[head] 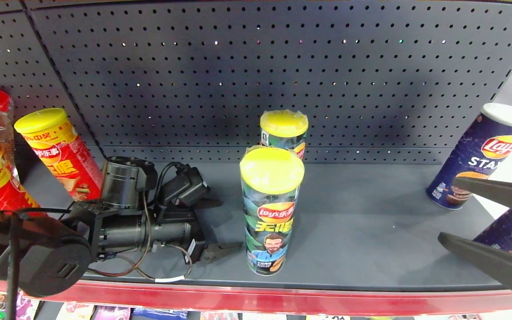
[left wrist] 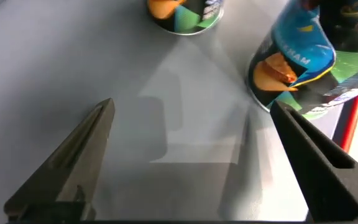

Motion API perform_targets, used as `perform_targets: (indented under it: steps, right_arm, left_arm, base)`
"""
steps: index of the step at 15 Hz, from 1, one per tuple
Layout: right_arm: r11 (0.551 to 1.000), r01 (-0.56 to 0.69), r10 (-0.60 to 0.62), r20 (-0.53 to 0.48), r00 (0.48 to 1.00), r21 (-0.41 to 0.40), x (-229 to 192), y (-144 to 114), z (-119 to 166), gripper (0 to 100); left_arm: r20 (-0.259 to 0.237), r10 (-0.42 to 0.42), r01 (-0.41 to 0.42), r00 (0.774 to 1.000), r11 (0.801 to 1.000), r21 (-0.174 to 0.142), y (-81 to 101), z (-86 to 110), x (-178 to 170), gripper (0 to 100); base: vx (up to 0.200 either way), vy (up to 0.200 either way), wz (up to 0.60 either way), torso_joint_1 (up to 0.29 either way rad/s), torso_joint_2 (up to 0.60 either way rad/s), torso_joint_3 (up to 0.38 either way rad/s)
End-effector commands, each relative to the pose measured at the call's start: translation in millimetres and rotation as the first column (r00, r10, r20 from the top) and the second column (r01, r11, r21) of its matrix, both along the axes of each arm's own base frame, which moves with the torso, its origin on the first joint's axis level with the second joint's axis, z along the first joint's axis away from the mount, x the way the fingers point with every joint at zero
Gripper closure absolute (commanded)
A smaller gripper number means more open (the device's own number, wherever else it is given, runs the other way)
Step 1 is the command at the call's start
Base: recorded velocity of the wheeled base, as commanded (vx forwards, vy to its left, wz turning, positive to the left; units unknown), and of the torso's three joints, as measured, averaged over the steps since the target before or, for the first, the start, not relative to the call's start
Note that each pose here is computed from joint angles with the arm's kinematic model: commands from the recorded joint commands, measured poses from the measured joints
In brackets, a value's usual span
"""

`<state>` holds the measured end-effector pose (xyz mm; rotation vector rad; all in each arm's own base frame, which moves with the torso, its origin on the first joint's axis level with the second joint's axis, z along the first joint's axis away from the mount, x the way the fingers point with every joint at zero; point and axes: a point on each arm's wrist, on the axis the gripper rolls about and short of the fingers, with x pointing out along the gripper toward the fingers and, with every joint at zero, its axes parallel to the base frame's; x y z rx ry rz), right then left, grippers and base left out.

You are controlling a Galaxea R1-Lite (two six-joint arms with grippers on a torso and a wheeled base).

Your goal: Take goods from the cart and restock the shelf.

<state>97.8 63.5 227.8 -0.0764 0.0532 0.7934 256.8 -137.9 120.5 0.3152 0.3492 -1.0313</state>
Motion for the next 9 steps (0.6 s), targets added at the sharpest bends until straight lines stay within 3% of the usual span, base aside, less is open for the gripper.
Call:
perform_targets:
  steps: [1, 3, 4, 5, 6, 7, 8, 9]
  right_arm:
    - [1.000, 0.023, -0.023, 0.001, 1.000, -0.002, -10, -7, -7, 0]
    - [0.998, 0.062, -0.062, -0.007, 0.998, -0.007, -33, -23, -12, 0]
    - [0.996, 0.091, -0.092, -0.013, 0.996, -0.011, -49, -34, -15, 0]
    - [0.984, 0.176, -0.177, -0.022, 0.984, -0.021, -72, -47, -23, 0]
    - [0.959, 0.282, -0.283, -0.030, 0.959, -0.031, -91, -57, -33, 0]
    - [0.939, 0.343, -0.344, -0.029, 0.939, -0.035, -100, -61, -37, 0]
    - [0.826, 0.562, -0.564, -0.046, 0.825, -0.049, -124, -69, -55, 0]
    - [0.754, 0.653, -0.656, -0.051, 0.753, -0.061, -133, -70, -64, 0]
  left_arm:
    - [0.060, 0.086, -0.084, 0.994, 0.996, -0.038, 24.2, 25.8, -25, 0]
    - [0.101, 0.226, -0.215, 0.969, 0.971, -0.107, 54.0, 48.5, -72, 0]
    - [0.113, 0.312, -0.296, 0.943, 0.945, -0.143, 67.4, 54.1, -96, 0]
    - [0.109, 0.423, -0.401, 0.900, 0.899, -0.176, 84.3, 54.1, -130, 0]
    - [0.097, 0.524, -0.503, 0.846, 0.845, -0.182, 98.4, 50.2, -157, 0]
    - [0.086, 0.566, -0.545, 0.820, 0.818, -0.180, 104.3, 47.6, -170, 0]
    - [0.026, 0.675, -0.663, 0.738, 0.731, -0.162, 122.8, 35.4, -213, 0]
    - [0.006, 0.706, -0.699, 0.708, 0.702, -0.136, 131.1, 25.0, -233, 0]
  base:
    - [0.000, 0.000, 0.00, 0.000, 0.00, 0.000]
    - [0.000, 0.000, 0.00, 0.000, 0.00, 0.000]
    - [0.000, 0.000, 0.00, 0.000, 0.00, 0.000]
    - [0.000, 0.000, 0.00, 0.000, 0.00, 0.000]
    - [0.000, 0.000, 0.00, 0.000, 0.00, 0.000]
    - [0.000, 0.000, 0.00, 0.000, 0.00, 0.000]
    - [0.000, 0.000, 0.00, 0.000, 0.00, 0.000]
    - [0.000, 0.000, 0.00, 0.000, 0.00, 0.000]
